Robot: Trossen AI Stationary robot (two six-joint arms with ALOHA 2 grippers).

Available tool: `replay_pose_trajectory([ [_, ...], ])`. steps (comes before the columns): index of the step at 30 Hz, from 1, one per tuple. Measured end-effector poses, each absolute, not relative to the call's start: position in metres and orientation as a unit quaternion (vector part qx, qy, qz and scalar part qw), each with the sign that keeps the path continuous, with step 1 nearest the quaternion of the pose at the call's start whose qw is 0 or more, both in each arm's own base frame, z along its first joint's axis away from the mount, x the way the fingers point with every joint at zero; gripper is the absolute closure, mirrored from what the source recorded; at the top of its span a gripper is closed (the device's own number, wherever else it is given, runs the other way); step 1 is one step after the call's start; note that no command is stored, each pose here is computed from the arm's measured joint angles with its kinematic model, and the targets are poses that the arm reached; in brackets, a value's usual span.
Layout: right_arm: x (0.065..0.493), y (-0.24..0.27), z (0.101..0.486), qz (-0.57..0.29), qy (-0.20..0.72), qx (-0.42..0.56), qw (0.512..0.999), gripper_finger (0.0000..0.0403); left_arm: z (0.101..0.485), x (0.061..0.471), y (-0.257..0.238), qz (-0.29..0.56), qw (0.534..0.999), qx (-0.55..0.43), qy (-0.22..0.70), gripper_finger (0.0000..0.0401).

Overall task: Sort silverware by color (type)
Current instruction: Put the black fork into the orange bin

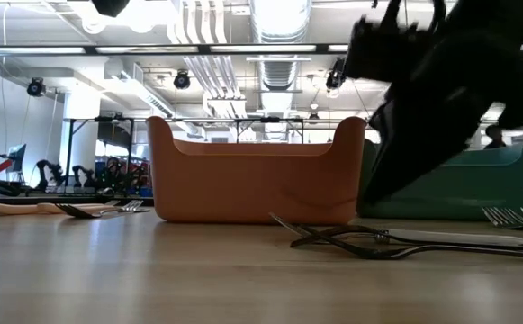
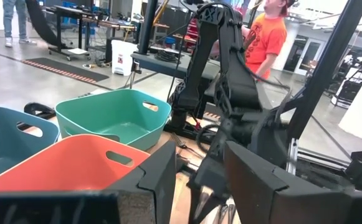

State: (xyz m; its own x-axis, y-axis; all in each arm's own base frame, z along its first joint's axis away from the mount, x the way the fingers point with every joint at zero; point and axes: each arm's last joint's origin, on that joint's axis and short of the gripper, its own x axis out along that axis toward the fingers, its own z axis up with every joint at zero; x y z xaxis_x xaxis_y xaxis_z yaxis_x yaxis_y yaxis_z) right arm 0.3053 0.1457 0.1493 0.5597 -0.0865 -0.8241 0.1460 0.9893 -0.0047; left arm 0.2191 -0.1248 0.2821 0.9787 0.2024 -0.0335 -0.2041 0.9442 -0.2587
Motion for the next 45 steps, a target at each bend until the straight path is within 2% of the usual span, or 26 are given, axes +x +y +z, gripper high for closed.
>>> replay_pose_trajectory([
  [9,0.296,0.144,0.211,0.030,0.480,0.043,0.876,0.0391,0.288,0.216,-0.122,0.103,0.985,-0.140,-0.008,0.0282],
  [16,0.314,0.119,0.284,0.045,0.393,0.024,0.918,0.0391,0.299,0.210,-0.113,0.110,0.986,-0.121,-0.026,0.0282],
  [22,0.340,0.086,0.311,0.038,0.347,-0.044,0.936,0.0391,0.314,0.200,-0.101,0.119,0.987,-0.100,-0.049,0.0282],
  [31,0.379,0.023,0.297,-0.014,0.368,-0.099,0.924,0.0391,0.337,0.178,-0.086,0.122,0.985,-0.088,-0.089,0.0282],
  [39,0.405,-0.022,0.249,-0.026,0.417,-0.080,0.905,0.0391,0.342,0.171,-0.082,0.124,0.986,-0.063,-0.096,0.0282],
  [45,0.415,-0.037,0.215,-0.021,0.457,-0.071,0.886,0.0391,0.342,0.171,-0.082,0.125,0.987,-0.054,-0.091,0.0282],
])
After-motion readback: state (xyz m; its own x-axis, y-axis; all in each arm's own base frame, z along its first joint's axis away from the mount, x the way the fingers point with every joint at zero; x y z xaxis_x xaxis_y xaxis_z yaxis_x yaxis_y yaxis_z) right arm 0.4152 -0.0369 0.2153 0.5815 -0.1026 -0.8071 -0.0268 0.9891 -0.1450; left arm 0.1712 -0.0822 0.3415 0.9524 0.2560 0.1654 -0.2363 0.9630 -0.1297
